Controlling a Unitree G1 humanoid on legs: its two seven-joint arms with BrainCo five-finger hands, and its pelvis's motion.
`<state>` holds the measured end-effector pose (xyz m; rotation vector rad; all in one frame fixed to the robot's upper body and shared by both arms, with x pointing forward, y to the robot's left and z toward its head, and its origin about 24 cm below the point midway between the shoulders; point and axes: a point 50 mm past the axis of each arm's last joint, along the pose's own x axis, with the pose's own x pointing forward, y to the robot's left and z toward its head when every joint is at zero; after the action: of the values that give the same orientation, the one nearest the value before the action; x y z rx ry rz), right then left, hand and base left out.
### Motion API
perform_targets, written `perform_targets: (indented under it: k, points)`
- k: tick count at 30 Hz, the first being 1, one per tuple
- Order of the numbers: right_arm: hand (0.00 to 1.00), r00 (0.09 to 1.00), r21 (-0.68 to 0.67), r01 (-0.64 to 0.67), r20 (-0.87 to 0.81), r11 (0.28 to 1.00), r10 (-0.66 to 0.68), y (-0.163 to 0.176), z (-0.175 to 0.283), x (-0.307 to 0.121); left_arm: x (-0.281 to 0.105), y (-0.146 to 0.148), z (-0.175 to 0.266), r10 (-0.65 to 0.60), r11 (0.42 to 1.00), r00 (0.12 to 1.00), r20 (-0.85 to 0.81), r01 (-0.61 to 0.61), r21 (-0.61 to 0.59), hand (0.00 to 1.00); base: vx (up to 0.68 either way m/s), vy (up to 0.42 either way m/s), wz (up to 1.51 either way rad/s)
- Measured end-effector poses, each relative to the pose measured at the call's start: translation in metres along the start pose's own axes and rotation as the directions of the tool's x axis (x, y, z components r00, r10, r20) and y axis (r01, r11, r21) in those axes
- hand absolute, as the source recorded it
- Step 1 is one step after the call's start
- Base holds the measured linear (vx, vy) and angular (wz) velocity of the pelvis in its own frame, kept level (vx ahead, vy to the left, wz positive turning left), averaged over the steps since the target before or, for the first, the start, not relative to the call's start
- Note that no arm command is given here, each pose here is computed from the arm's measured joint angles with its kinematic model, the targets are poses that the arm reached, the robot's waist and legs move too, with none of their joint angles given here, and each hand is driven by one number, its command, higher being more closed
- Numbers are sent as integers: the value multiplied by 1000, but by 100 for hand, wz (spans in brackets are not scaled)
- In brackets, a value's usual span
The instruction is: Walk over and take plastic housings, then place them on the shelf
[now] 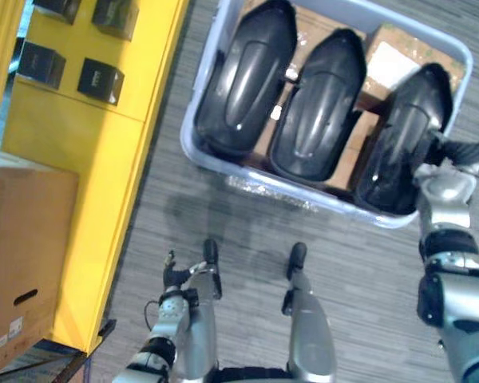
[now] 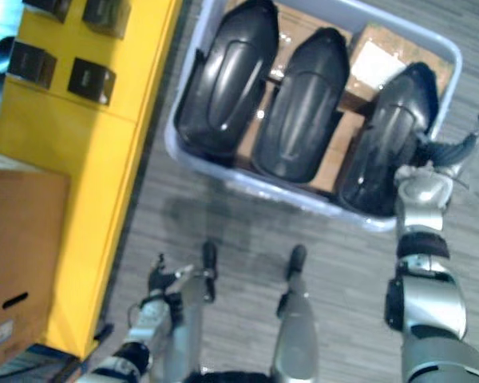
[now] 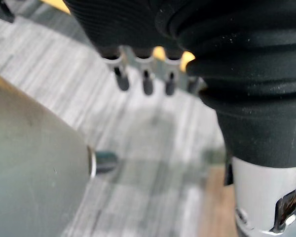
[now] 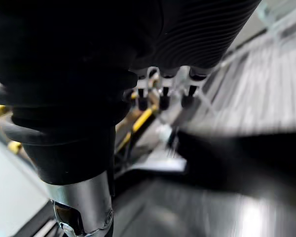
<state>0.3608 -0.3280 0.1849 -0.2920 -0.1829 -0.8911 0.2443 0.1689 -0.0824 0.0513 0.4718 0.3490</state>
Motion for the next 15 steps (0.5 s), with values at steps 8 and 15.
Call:
perform_targets:
  k: [8,15]
  points:
    - [0,988,-49,-127,-92,991,122,16,-11,-1,3,-6,5,-29,998,1000,-7,29,-47,0,-71,52,2]
    - [0,974,-64,-159,-170,985,147,27,-11,-2,4,-6,4,-37,997,999,-29,34,-76,0,-72,6,-2]
